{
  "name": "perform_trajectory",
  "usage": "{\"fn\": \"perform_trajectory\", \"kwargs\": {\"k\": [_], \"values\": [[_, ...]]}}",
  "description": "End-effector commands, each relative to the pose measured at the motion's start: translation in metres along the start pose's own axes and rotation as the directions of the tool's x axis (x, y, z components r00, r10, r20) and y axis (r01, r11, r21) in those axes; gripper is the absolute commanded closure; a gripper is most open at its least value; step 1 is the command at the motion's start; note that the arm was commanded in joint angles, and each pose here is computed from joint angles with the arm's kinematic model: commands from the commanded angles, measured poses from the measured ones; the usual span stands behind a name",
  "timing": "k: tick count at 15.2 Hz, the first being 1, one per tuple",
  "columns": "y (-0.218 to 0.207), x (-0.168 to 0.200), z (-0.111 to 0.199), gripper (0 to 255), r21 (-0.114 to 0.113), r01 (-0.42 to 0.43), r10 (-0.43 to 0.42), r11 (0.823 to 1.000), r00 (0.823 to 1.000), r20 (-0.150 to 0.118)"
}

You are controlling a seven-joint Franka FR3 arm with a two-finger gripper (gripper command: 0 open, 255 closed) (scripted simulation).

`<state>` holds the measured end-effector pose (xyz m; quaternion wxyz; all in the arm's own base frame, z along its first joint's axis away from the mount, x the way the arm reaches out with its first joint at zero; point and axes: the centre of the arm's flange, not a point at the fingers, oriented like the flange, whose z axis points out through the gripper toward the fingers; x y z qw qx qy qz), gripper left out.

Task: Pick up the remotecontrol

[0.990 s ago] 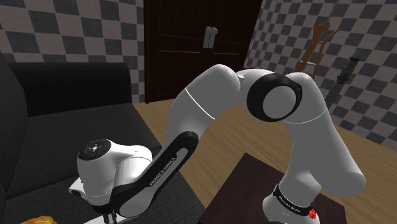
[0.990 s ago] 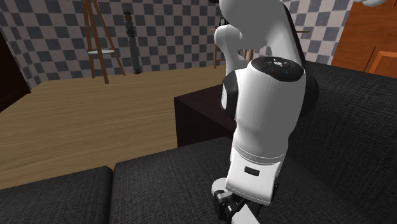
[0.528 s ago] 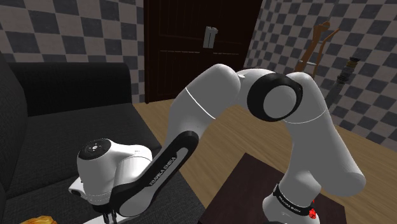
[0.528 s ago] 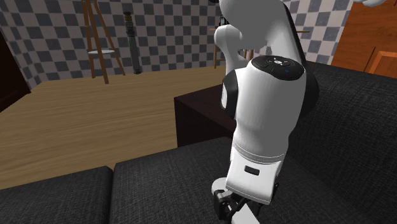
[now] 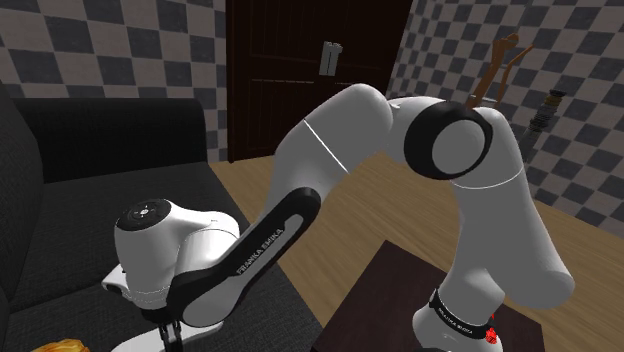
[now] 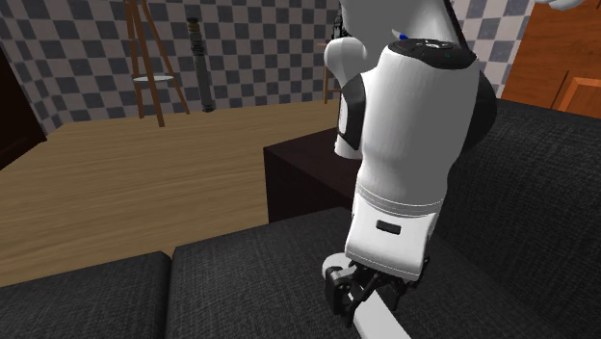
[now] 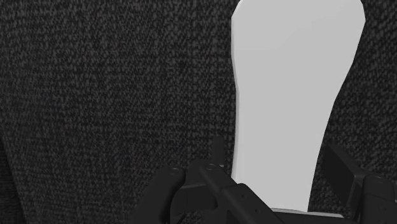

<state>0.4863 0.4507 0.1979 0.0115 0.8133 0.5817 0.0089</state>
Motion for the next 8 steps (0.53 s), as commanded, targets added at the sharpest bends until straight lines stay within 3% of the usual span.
{"fn": "perform_trajectory", "kwargs": {"k": [1,8], "values": [[0.0,0.0,-0.011,255,0.0,0.0,0.0,1.0,1.0,0.0],[0.001,0.0,-0.038,255,0.0,0.0,0.0,1.0,1.0,0.0]]}}
